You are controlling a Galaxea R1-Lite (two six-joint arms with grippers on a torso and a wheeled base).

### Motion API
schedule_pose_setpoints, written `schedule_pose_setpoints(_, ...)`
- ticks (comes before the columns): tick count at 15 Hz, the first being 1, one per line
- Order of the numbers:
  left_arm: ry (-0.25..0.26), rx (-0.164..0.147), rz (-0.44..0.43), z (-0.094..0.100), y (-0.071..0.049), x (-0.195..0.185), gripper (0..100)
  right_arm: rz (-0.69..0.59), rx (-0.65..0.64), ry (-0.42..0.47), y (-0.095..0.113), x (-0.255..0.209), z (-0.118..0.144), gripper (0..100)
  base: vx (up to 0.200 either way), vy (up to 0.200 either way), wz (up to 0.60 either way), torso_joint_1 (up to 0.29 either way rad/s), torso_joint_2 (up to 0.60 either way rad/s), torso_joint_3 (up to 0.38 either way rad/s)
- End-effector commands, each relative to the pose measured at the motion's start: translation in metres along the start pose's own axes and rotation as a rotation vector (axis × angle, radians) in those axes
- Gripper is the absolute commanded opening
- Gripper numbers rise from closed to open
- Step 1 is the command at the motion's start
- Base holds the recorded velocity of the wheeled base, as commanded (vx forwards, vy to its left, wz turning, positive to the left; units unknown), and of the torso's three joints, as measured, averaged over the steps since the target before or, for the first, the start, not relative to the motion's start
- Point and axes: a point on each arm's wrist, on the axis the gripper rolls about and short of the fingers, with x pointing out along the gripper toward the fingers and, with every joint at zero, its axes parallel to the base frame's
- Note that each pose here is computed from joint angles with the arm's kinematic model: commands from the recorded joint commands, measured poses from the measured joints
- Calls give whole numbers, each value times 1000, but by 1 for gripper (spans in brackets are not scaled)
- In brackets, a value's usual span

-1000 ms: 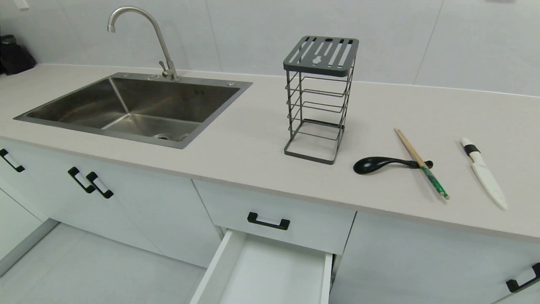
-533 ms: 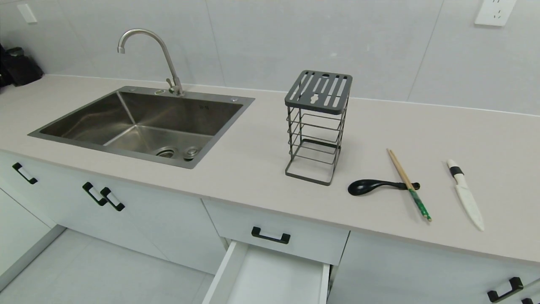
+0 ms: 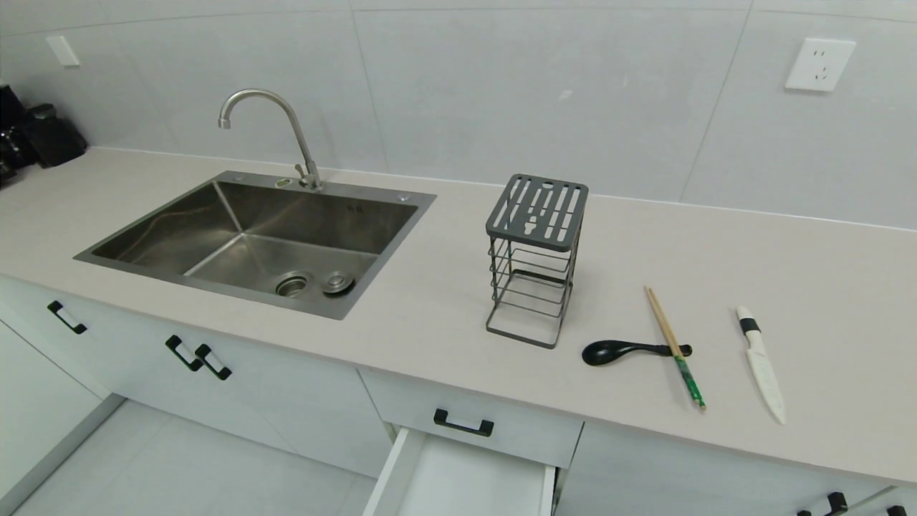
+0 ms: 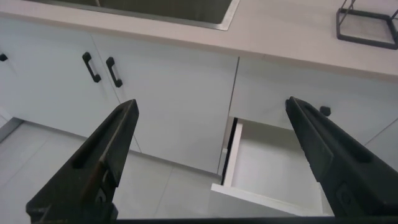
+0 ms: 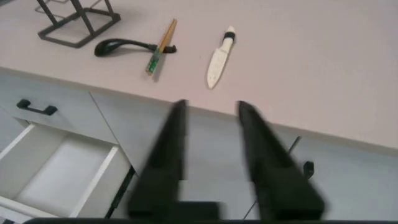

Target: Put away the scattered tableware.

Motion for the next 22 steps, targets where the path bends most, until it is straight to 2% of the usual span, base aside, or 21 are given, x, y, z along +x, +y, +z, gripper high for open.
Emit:
schedule_pose_setpoints(1, 2, 0, 1, 0, 0, 0, 100, 0, 1, 1, 0, 0, 0, 100, 0, 0, 0, 183, -378, -198)
schedule_pose_setpoints(11, 2, 0, 1, 0, 0, 0, 100, 0, 22, -8, 0, 0, 1, 100, 0, 0, 0, 13, -24, -14)
schedule_pose_setpoints(13, 2, 0, 1, 0, 0, 0, 100, -3, 25, -31, 0, 0, 3, 100, 0, 0, 0, 0, 0, 0)
schedule_pose_setpoints(15, 2, -1, 1, 0, 0, 0, 100, -3, 25, -95, 0, 0, 10, 100, 0, 0, 0, 0, 0, 0)
schedule_pose_setpoints(20, 2, 0, 1, 0, 0, 0, 100, -3, 24, -63, 0, 0, 7, 100, 0, 0, 0, 0, 0, 0)
schedule_pose_setpoints(21, 1, 0, 1, 0, 0, 0, 100, -3, 24, -105, 0, 0, 11, 100, 0, 0, 0, 0, 0, 0)
schedule_pose_setpoints(22, 2, -1, 1, 0, 0, 0, 100, -3, 22, -189, 0, -2, 19, 100, 0, 0, 0, 0, 0, 0)
